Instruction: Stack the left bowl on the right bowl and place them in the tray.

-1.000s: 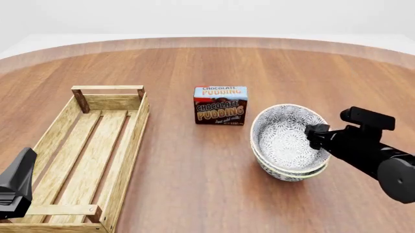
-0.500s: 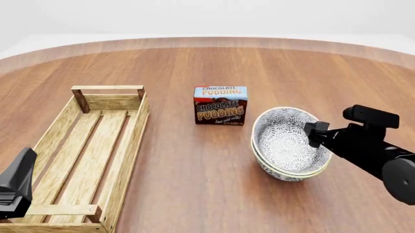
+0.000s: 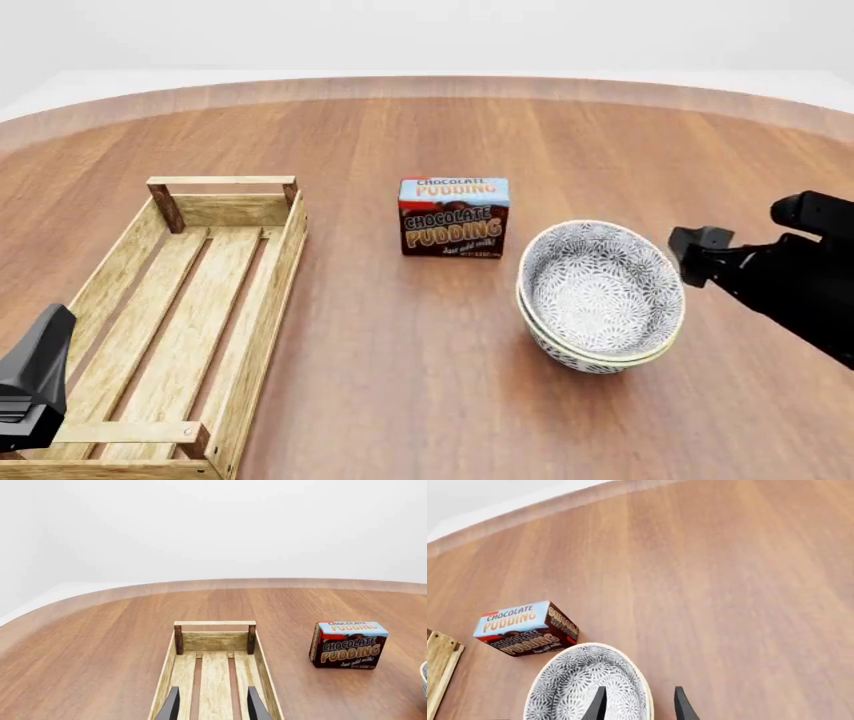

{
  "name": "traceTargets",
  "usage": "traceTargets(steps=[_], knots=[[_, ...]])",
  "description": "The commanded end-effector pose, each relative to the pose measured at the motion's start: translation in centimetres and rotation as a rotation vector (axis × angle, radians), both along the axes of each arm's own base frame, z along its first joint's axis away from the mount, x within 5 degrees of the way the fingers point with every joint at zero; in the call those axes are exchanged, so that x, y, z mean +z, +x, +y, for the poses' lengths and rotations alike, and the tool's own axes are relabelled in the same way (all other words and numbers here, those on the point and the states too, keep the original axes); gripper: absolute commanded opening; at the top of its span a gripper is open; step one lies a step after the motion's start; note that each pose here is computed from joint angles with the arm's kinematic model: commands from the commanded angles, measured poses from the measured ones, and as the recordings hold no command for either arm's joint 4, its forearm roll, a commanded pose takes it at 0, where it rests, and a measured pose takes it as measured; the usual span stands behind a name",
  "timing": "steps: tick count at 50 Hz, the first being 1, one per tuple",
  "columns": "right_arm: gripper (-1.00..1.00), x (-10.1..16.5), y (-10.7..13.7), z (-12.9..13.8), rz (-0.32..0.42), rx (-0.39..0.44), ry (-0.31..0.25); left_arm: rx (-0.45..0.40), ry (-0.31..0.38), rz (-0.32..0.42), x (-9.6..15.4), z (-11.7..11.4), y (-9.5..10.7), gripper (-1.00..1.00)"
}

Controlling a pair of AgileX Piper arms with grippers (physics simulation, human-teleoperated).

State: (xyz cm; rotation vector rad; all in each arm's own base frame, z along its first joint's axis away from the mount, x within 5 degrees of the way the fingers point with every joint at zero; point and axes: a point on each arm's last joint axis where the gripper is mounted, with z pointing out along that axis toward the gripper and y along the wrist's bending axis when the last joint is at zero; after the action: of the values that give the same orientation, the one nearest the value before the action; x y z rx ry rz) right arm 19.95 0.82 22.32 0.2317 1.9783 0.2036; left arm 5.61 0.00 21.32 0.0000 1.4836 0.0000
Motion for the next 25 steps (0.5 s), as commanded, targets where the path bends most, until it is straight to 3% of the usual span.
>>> traceTargets(steps=[1, 11, 25], knots=[[1.0, -2.1, -0.5, 0.0, 0.021, -0.014, 0.027, 0.0, 0.0, 0.0, 0.0, 0.0, 0.0, 1.0], [1.0, -6.1, 0.2, 0.3, 0.068, -0.019, 0.066, 0.0, 0.0, 0.0, 0.0, 0.0, 0.0, 1.0], [1.0, -8.4, 0.4, 0.5, 0.095, -0.022, 0.09, 0.0, 0.0, 0.0, 0.0, 0.0, 0.0, 1.0]])
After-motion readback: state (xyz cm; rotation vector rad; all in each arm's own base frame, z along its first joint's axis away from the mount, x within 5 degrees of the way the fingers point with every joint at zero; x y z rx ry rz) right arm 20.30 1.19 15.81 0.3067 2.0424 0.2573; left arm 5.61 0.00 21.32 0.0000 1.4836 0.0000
